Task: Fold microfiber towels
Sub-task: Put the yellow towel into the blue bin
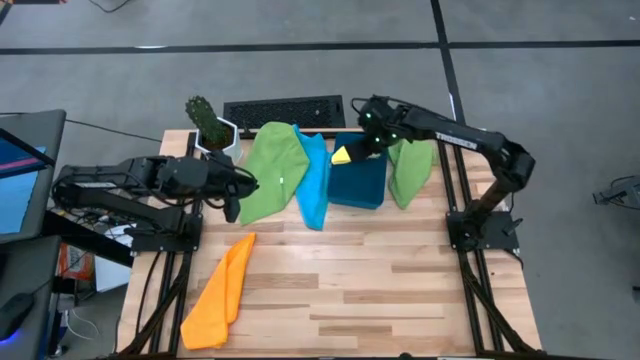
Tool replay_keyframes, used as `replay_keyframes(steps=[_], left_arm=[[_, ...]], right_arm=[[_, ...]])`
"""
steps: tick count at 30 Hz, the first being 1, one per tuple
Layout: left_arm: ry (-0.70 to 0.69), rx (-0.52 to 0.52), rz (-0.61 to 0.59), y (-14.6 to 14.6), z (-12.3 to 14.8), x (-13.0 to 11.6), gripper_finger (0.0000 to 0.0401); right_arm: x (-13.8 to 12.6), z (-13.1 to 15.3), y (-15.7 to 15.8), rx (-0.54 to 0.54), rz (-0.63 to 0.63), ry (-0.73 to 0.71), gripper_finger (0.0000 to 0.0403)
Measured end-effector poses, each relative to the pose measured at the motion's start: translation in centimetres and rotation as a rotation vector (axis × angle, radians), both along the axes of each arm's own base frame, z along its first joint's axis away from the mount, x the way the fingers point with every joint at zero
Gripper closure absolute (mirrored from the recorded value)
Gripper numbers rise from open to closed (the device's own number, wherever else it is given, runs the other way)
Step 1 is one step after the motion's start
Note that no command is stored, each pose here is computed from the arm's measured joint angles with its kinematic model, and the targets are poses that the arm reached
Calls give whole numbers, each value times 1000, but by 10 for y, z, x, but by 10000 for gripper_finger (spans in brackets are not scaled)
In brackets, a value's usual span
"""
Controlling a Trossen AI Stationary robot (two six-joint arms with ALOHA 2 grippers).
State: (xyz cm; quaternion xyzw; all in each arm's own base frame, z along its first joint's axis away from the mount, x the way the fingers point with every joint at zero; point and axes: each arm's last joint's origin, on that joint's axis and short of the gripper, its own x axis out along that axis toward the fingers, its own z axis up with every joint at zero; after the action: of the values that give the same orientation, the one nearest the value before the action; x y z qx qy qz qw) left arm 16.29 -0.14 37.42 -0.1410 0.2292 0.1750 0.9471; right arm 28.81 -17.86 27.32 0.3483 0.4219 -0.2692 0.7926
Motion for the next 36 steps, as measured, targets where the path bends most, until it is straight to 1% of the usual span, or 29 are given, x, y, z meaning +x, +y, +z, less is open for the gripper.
replay_keyframes(steps=[5,8,12,17,22,25,27,31,33,36], left_arm=[[7,2,33,6,0,0,335],[17,3,49,8,-1,-1,335],[18,1,50,9,-1,-1,335],[22,11,43,9,-1,-1,335],[24,9,39,9,-2,-1,335],[27,-2,21,8,-2,-1,335],[28,-4,18,8,-2,-1,335],[28,-4,18,8,-2,-1,335],[26,-7,19,8,-2,-1,335],[25,-12,22,8,-2,-1,335]], right_arm=[[6,-11,-13,-50,45,-6,386],[12,-10,-10,-77,75,-27,386],[15,-13,-2,-75,126,1,386],[18,-25,5,-34,151,64,386],[28,-44,13,2,190,128,385],[31,-51,19,24,211,170,375],[30,-53,23,25,218,210,370],[27,-53,29,-7,218,281,371],[26,-51,31,-10,226,297,369],[22,-52,34,31,263,324,352]])
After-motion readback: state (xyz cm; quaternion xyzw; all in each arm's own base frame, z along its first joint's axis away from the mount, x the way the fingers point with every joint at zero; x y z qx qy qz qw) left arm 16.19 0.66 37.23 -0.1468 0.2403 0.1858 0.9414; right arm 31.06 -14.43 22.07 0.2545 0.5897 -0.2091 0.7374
